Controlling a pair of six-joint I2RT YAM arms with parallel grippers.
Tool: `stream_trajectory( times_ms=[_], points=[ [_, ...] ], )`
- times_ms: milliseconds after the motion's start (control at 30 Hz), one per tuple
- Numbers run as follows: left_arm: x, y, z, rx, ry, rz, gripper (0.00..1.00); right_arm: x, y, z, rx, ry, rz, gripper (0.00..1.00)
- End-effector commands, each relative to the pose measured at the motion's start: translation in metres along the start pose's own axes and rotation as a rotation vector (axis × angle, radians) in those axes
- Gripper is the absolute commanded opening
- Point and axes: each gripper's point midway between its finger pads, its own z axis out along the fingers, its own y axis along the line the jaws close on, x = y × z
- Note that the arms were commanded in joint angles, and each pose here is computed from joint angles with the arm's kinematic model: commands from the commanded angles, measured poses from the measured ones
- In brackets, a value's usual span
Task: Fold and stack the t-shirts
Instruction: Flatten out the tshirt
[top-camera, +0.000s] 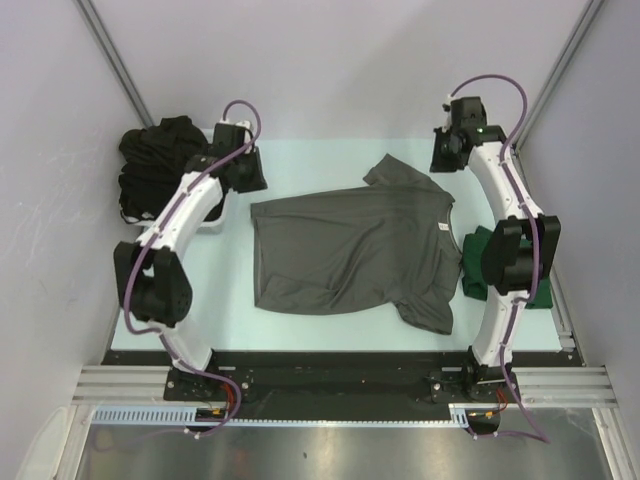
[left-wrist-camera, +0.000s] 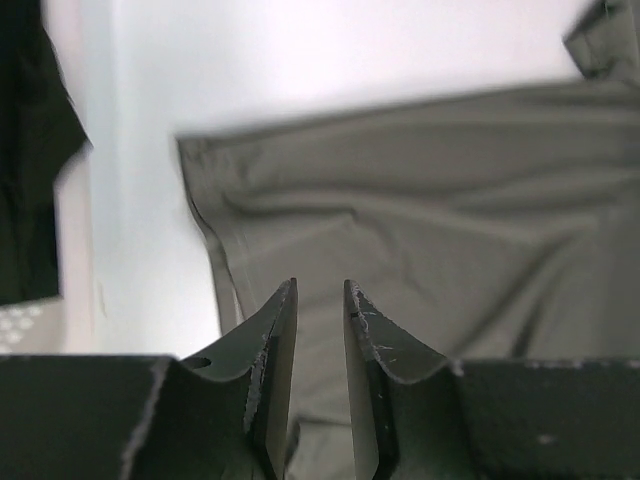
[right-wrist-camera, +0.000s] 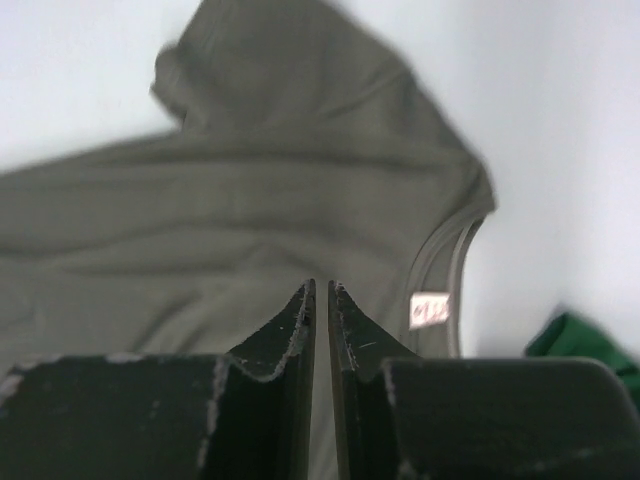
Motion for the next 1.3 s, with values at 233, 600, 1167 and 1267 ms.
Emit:
stream_trajectory(
  times_ms=[233, 600, 1167, 1267],
  points=[
    [0.101, -0.025, -0.052, 0.132, 0.070, 0.028, 0.18, 0.105, 0.035, -0.077, 0.025, 0.115, -0.012, 0.07],
    [0.152, -0.022, -0.064, 0.139, 0.123, 0.054, 0.04, 0.175, 0.092, -0.097, -0.079, 0.199, -0.058, 0.14],
    [0.221, 0.004, -0.043, 0.033, 0.313, 0.091, 0.28, 0.186, 0.179, -0.096, -0.194, 0.211, -0.175, 0.24],
    [0.226, 0.006, -0.037, 0.007, 0.340, 0.097, 0.28, 0.188, 0.174, -0.097, -0.182, 0.212, -0.191, 0.24]
  ],
)
